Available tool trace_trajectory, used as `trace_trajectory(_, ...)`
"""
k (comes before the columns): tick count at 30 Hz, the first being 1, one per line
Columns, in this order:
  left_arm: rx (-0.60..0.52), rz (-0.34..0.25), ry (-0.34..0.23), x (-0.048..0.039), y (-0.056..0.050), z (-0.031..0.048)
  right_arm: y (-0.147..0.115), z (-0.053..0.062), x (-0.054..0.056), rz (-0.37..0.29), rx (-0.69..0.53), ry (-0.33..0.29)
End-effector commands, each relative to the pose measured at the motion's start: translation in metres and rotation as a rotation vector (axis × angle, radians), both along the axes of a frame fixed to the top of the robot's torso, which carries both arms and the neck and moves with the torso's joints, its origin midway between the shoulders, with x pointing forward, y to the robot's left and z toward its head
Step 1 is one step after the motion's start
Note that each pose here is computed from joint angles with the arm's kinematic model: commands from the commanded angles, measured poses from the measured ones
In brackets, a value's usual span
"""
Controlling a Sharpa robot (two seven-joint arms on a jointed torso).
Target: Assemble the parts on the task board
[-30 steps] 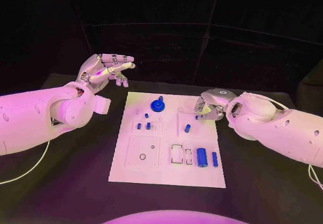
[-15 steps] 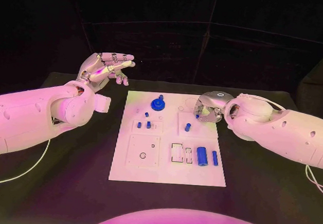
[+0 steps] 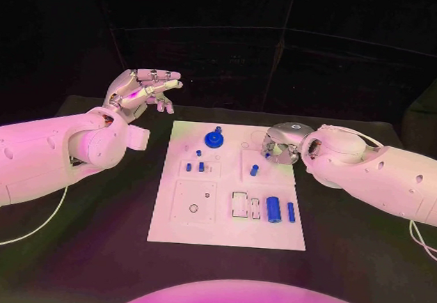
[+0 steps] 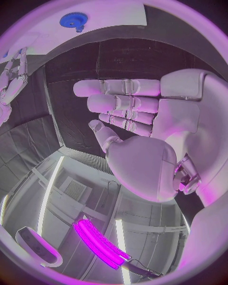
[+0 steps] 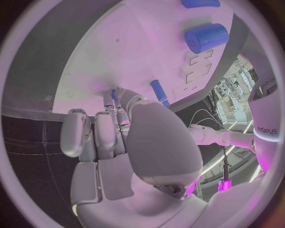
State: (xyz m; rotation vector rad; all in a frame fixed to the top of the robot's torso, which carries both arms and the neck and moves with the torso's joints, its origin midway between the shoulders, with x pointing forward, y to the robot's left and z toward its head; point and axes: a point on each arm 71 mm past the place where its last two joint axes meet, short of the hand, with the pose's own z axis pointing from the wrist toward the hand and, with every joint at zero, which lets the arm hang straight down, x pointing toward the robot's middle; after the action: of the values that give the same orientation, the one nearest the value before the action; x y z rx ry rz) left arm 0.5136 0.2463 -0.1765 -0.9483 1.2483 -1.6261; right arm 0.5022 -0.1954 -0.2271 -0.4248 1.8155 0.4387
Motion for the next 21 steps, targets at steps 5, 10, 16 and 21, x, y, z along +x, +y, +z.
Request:
trace_trajectory(5, -0.006, 0.002, 0.004, 0.0005, 0.001, 0.0007, 0.002, -0.004, -0.002, -0.012, -0.022, -0.014)
trace_trajectory(10, -0.003, 0.008, 0.005, 0.0007, 0.002, 0.0005, 0.003, -0.001, -0.002, -0.024, -0.003, -0.053)
trace_trajectory(16, 0.000, 0.011, 0.007, 0.0015, 0.004, 0.0001, 0.001, 0.003, -0.005, -0.031, 0.016, -0.079)
trace_trajectory(21, 0.004, 0.018, 0.010, 0.0030, 0.005, -0.0005, 0.000, 0.005, -0.007, -0.035, 0.037, -0.089)
